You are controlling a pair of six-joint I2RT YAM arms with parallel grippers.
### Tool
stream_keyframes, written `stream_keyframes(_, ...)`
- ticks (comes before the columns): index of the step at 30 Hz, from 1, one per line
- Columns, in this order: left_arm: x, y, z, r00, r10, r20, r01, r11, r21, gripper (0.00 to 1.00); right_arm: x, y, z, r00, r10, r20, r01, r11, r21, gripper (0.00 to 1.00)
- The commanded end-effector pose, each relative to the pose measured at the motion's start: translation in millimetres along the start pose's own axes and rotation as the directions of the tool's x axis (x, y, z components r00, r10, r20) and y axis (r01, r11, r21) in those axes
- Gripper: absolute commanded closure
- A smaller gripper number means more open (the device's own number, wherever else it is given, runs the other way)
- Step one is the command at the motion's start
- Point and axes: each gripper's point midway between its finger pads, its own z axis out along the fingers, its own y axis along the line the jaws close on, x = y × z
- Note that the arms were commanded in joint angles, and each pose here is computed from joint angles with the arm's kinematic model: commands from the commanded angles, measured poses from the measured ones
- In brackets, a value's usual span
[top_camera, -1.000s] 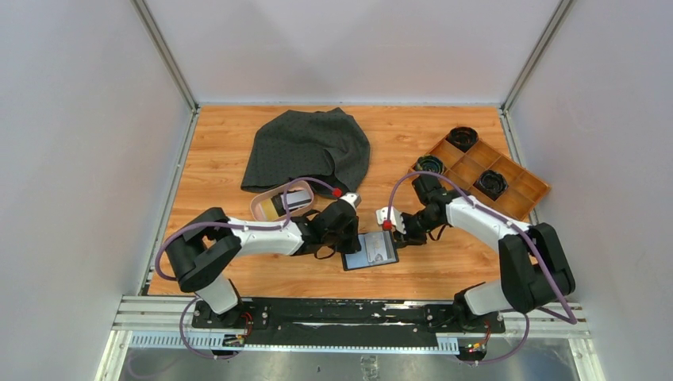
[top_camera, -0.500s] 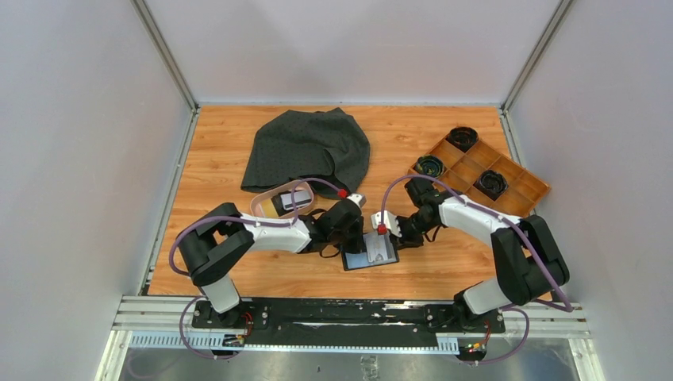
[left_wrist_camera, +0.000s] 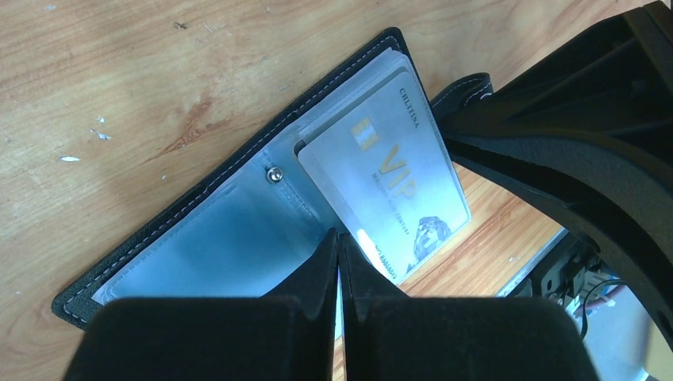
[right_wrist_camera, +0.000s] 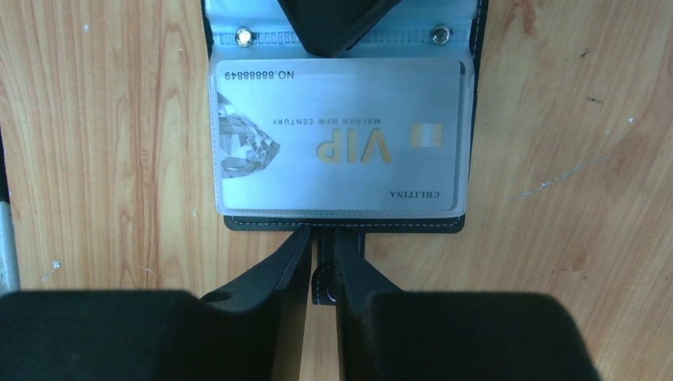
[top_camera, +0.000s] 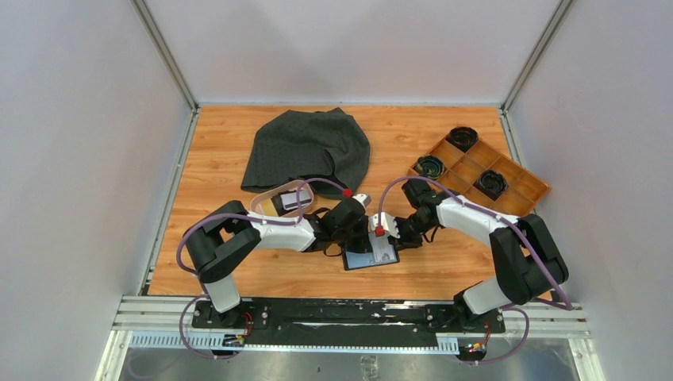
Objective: Put the credit cards into the card holder
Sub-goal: Insert the credit card into the card holder.
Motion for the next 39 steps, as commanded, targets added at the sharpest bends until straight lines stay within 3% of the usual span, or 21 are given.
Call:
stream_keyframes(1, -6.6, -21.7, 5.3, 1.000, -0.006, 0.012, 0.005, 0.997, 0.074, 0.99, -3.3, 10.1, 7.7, 1.000, 0.007, 0.001, -0.007, 0.999, -0.047, 0.80)
stream_keyframes(11, -11.9, -13.3, -17.3, 0.997, 0.004, 0.077, -0.008, 0.999, 0.053, 0.93, -1.5, -8.5, -18.7, 0.999, 0.028, -0.044, -0.024, 0.996, 0.086, 0.74)
stream_keyframes(18, -15.8, -12.0, -47.3, 0.991, 0.028, 0.132, -0.038, 0.996, 0.079, 0.87, -13.8, -4.6, -34.7, 0.998, 0.033, 0.048, -0.037, 0.995, 0.093, 0.71)
stream_keyframes(27, -36.6, -17.3, -102.6, 0.966, 0.014, 0.258, -0.059, 0.985, 0.164, 0.70, -30.1, -1.5, -49.8, 0.990, 0.051, 0.133, -0.063, 0.994, 0.087, 0.71)
stream_keyframes(29, -43.8, -20.2, -115.2, 0.959, 0.000, 0.285, -0.057, 0.980, 0.191, 0.54, -32.9, -3.7, -54.8, 0.986, 0.066, 0.151, -0.082, 0.992, 0.101, 0.71)
stream_keyframes(31, -52.7, -26.2, -130.1, 0.952, -0.003, 0.307, -0.064, 0.976, 0.209, 0.31, -35.3, -5.6, -59.3, 0.983, 0.078, 0.167, -0.098, 0.989, 0.113, 0.71)
stream_keyframes(32, -56.7, -28.8, -136.1, 0.950, 0.004, 0.311, -0.071, 0.976, 0.207, 0.07, -36.1, -6.5, -61.3, 0.981, 0.082, 0.174, -0.104, 0.987, 0.119, 0.70)
stream_keyframes(33, -61.3, -31.6, -142.7, 0.949, 0.014, 0.315, -0.080, 0.977, 0.198, 0.01, -36.6, -7.6, -63.3, 0.979, 0.090, 0.181, -0.113, 0.986, 0.124, 0.70)
stream_keyframes(39, -101.7, -49.0, -195.6, 0.941, 0.105, 0.323, -0.126, 0.991, 0.045, 0.00, -39.2, -13.6, -75.3, 0.971, 0.110, 0.214, -0.147, 0.976, 0.161, 0.70)
